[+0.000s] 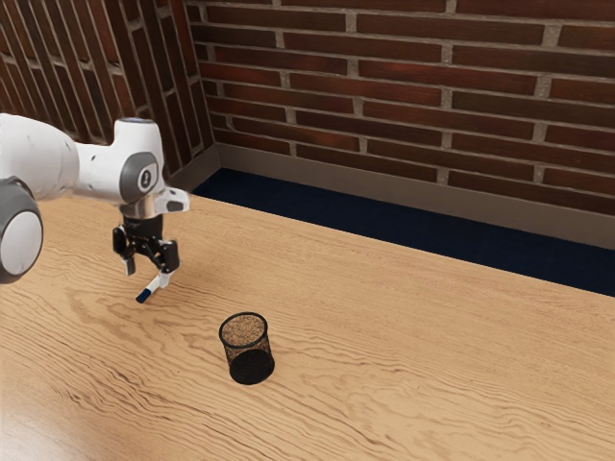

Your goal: Put the marker into the pen holder.

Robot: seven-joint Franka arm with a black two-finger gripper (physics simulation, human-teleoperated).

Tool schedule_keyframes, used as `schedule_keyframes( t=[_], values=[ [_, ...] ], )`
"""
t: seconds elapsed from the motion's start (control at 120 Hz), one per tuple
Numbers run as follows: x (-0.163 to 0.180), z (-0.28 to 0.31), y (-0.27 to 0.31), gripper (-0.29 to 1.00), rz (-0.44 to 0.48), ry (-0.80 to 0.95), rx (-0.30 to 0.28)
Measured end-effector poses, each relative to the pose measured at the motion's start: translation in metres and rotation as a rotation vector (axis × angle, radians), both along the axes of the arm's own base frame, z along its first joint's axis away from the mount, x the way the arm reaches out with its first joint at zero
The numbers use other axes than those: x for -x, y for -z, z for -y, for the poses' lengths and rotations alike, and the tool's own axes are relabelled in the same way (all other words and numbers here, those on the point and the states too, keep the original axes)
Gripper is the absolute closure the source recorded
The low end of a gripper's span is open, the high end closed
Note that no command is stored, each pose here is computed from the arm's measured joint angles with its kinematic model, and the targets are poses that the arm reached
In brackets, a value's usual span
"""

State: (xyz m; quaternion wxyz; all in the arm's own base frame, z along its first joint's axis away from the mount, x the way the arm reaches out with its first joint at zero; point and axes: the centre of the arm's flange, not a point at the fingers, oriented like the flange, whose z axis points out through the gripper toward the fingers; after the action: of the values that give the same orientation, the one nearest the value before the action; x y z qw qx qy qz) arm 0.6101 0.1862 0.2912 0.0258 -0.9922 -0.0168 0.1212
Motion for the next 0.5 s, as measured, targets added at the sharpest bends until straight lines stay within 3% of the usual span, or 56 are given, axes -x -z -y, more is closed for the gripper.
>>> schedule_keyframes(
  t=[0.5],
  values=[
    [0.007,-0.024,0.036,0.02,0.108,0.048,-0.001]
  ],
)
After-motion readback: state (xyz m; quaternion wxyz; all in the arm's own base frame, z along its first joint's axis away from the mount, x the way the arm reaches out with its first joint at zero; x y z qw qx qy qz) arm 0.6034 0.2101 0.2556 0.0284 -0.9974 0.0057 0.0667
